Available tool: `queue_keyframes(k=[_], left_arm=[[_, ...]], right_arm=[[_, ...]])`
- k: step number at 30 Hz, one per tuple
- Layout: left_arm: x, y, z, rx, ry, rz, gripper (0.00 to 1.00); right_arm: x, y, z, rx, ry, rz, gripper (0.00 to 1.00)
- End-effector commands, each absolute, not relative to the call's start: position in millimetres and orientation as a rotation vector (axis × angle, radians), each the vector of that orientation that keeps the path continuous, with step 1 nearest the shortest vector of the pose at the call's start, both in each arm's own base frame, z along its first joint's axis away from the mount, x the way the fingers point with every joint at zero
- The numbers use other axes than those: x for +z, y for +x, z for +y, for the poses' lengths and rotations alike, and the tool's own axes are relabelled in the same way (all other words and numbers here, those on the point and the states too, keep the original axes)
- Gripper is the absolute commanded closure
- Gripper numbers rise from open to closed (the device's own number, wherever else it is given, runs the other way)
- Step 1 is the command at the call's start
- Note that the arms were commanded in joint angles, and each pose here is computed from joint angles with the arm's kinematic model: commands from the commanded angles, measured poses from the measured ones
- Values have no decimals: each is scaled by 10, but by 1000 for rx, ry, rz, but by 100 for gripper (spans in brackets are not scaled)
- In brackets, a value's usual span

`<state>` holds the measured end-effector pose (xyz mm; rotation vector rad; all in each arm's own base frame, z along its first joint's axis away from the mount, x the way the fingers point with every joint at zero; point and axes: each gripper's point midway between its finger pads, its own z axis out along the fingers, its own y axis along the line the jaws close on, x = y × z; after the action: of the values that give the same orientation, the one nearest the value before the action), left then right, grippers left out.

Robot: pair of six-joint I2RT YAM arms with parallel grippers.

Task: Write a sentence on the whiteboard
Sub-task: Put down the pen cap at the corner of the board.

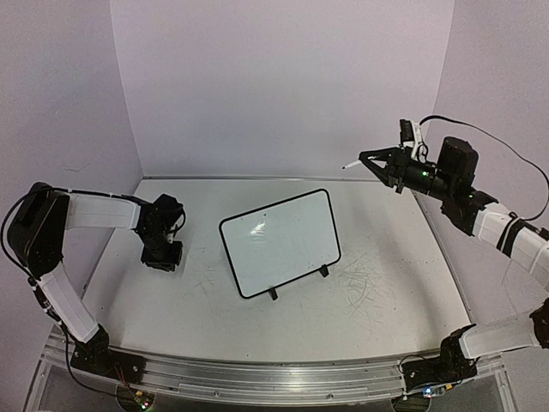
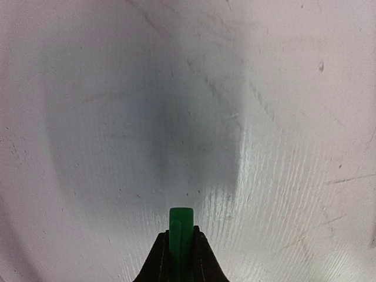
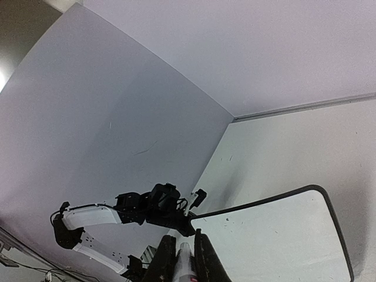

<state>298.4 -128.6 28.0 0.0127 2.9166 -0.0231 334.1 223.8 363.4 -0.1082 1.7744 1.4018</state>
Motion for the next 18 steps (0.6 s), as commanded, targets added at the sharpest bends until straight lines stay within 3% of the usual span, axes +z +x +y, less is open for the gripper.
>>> queue_keyframes(k=[1, 6, 18], left_arm=[[208, 2721, -1263, 11, 176, 3092, 90], [203, 2805, -1133, 142, 169, 3062, 89], [22, 2871, -1137, 149, 113, 3041, 71]], right_arm=[[3718, 3309, 2241, 1389, -148, 1733, 100], [3666, 3325, 2248, 1385, -148, 1744, 100], [3650, 3289, 2236, 1384, -151, 1744, 100]])
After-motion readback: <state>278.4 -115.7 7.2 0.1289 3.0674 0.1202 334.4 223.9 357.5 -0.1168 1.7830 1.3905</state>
